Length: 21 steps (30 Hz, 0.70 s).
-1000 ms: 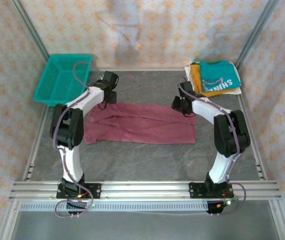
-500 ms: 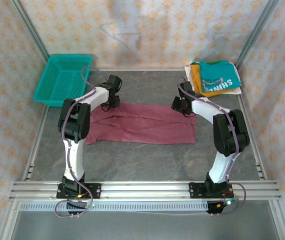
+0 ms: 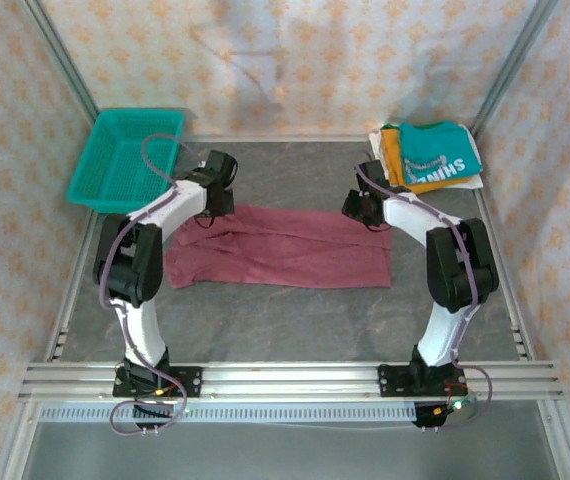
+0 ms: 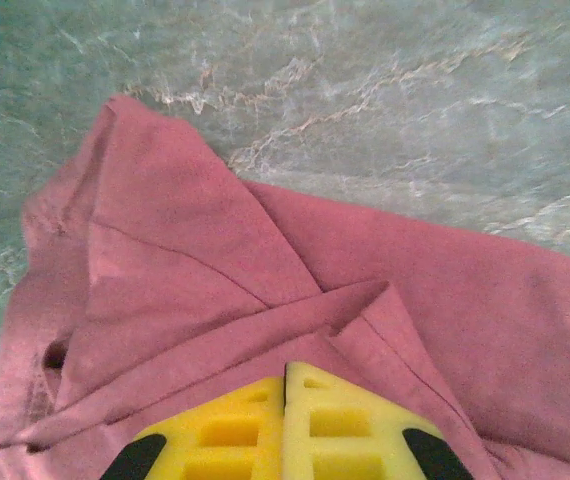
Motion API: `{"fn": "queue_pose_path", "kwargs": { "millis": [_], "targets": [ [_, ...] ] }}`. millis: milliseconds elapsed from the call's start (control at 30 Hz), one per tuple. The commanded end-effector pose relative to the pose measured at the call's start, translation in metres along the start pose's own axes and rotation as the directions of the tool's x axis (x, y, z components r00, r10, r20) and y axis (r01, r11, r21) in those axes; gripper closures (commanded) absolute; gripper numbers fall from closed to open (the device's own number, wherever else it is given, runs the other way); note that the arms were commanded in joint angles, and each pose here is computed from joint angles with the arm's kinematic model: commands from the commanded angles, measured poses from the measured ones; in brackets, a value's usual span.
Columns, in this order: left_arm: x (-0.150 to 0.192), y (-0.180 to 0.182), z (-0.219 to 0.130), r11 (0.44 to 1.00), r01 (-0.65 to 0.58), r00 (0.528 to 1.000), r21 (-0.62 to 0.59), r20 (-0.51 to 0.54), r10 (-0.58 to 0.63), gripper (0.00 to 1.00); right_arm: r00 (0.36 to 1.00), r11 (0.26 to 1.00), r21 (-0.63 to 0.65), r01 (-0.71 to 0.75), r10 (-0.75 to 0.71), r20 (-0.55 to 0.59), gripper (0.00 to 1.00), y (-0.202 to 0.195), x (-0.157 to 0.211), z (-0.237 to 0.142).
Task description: Fold and stack the t-shirts
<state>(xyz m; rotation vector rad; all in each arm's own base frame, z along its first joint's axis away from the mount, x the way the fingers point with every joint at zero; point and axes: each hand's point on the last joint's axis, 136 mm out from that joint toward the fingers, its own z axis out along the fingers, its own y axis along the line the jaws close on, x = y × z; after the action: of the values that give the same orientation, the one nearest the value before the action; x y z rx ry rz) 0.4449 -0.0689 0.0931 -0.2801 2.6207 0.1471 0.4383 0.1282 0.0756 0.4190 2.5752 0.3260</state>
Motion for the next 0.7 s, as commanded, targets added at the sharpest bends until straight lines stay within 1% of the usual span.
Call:
{"fn": "queue_pose_path", "kwargs": {
  "millis": [0,100,133,167,200,233,267,300,333,400,467,500,533,567,600,667],
  "targets": [
    [0.011,0.006,-0.007,0.999,0.024,1.0,-0.037,0.006,-0.024,1.0,1.0,1.0,0.017,0.019,-0.019,0.006,0.65,0.0,-0.004,0.001],
    [0.023,0.002,-0.002,1.0,0.001,0.999,-0.009,-0.033,-0.001,1.0,1.0,1.0,0.013,0.02,-0.02,0.004,0.65,0.0,-0.003,0.001],
    [0.024,-0.001,0.0,1.0,-0.013,0.999,0.003,-0.037,0.013,0.93,1.0,1.0,0.012,0.021,-0.021,0.003,0.65,0.0,-0.003,0.001],
    [0.022,-0.003,0.002,1.0,-0.022,0.999,0.006,-0.036,0.022,0.78,1.0,1.0,0.01,0.022,-0.022,0.002,0.65,0.0,-0.002,0.002],
    [0.02,-0.005,0.004,1.0,-0.029,0.999,0.011,-0.038,0.029,0.66,1.0,1.0,0.008,0.022,-0.022,0.0,0.65,0.001,-0.002,0.002],
    [0.018,-0.009,0.007,0.999,-0.039,0.998,0.02,-0.043,0.04,0.6,1.0,1.0,0.0,0.026,-0.026,-0.004,0.65,0.003,-0.002,0.002],
    [0.015,-0.01,0.009,0.999,-0.037,0.998,0.017,-0.043,0.038,0.59,0.999,0.999,-0.007,0.04,-0.04,-0.008,0.64,0.005,-0.001,0.003],
    [0.017,-0.011,0.018,1.0,-0.03,0.997,0.003,-0.066,0.03,0.6,0.997,0.997,-0.023,0.071,-0.071,-0.012,0.64,0.012,0.0,0.003],
    [0.018,-0.012,0.02,1.0,-0.017,0.997,0.0,-0.073,0.017,0.63,0.996,0.995,-0.027,0.092,-0.093,-0.018,0.64,0.016,0.0,0.003],
    [0.02,-0.012,0.023,0.999,0.044,0.998,0.014,-0.044,-0.043,0.69,0.98,0.982,-0.038,0.185,-0.187,-0.066,0.66,0.032,0.005,0.008],
    [0.029,-0.007,0.031,0.995,0.1,0.994,0.014,-0.044,-0.099,0.7,0.952,0.959,0.011,0.283,-0.279,-0.127,0.69,0.041,0.013,0.016],
    [0.032,-0.004,0.034,0.992,0.126,0.99,0.015,-0.059,-0.125,0.74,0.94,0.947,0.039,0.32,-0.311,-0.139,0.71,0.044,0.015,0.021],
    [0.037,-0.001,0.036,0.989,0.149,0.986,0.021,-0.08,-0.147,0.82,0.928,0.933,0.057,0.355,-0.344,-0.145,0.71,0.047,0.018,0.026],
    [0.042,0.001,0.038,0.986,0.165,0.982,0.022,-0.096,-0.162,0.85,0.919,0.925,0.063,0.376,-0.363,-0.151,0.72,0.052,0.02,0.031],
    [0.049,0.004,0.041,0.984,0.178,0.978,0.015,-0.114,-0.175,0.85,0.912,0.918,0.058,0.392,-0.38,-0.156,0.72,0.058,0.022,0.036],
    [0.057,0.01,0.034,0.982,0.19,0.976,0.006,-0.11,-0.188,0.85,0.902,0.911,0.046,0.409,-0.396,-0.173,0.72,0.065,0.027,0.048]
  ]
}}
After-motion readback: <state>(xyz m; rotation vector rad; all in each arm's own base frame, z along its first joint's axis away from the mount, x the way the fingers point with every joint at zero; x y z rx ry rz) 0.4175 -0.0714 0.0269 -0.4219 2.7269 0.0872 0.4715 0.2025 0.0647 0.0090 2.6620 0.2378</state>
